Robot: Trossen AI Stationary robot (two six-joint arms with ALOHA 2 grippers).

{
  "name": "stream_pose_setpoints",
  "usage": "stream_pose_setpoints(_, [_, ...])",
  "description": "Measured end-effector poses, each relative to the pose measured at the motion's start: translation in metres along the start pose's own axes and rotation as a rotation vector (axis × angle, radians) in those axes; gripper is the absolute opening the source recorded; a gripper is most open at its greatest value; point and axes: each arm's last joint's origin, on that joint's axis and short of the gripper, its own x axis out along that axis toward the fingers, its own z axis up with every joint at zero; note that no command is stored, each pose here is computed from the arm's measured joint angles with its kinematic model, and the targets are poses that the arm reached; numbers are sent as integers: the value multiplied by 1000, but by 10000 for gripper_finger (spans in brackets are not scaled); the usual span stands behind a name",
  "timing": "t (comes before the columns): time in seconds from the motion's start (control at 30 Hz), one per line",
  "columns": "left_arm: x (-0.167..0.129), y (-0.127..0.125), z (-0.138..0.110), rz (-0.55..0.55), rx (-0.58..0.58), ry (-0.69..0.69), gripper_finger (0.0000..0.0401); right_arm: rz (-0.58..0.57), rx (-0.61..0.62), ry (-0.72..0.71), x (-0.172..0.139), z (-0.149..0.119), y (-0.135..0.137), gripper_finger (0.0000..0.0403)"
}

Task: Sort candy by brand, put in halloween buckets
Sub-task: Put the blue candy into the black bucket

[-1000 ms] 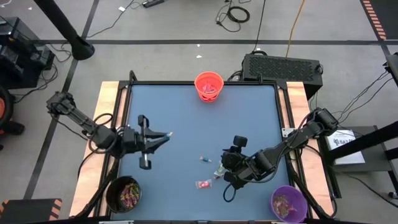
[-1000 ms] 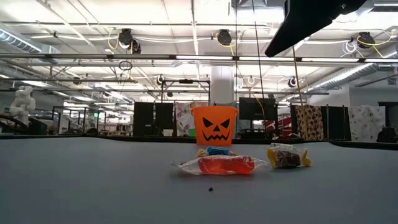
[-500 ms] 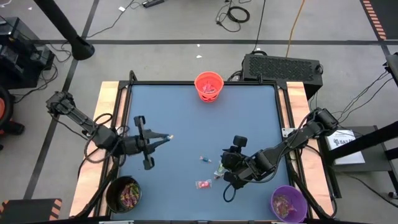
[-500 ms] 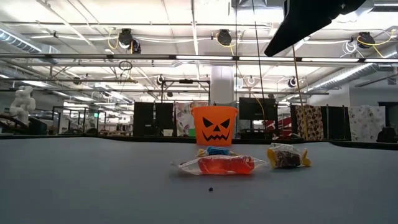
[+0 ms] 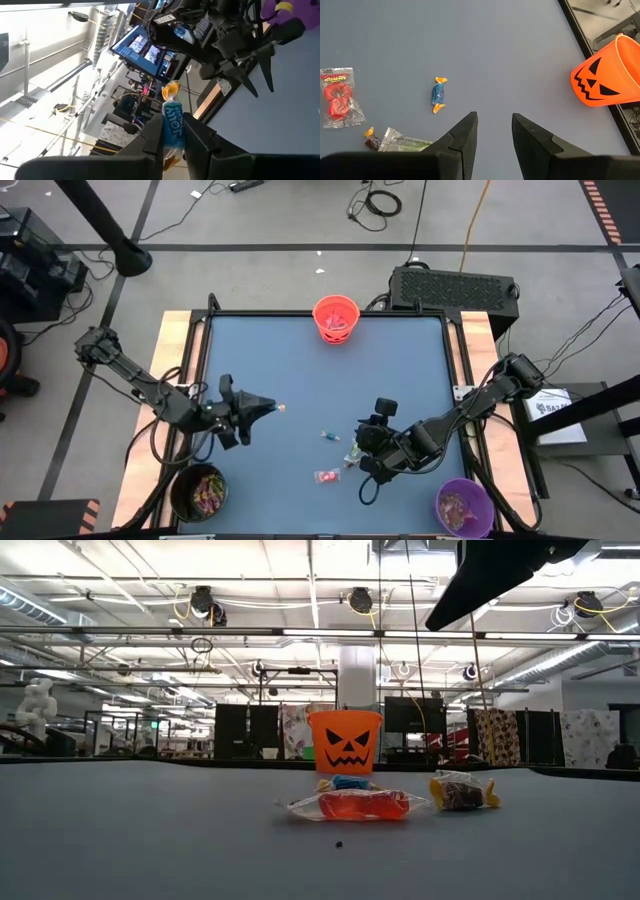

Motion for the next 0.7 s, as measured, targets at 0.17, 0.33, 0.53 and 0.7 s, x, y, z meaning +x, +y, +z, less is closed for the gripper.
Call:
stream_pose_setpoints(0.17, [0,0,0,1,-7,0,56,0,1,0,0,0,0,114])
stream_pose_setpoints(0.33, [-2,1,3,11,-269,-15,58,1,3,1,0,0,0,114])
stream_pose_setpoints(0.53, [-23,-1,20,-51,-608,-46,59,6,7,2,0,0,0,114])
stream_pose_setpoints(0.7, [-54,-14,37,-272,-831,-53,59,5,0,5,3,-1,4,114])
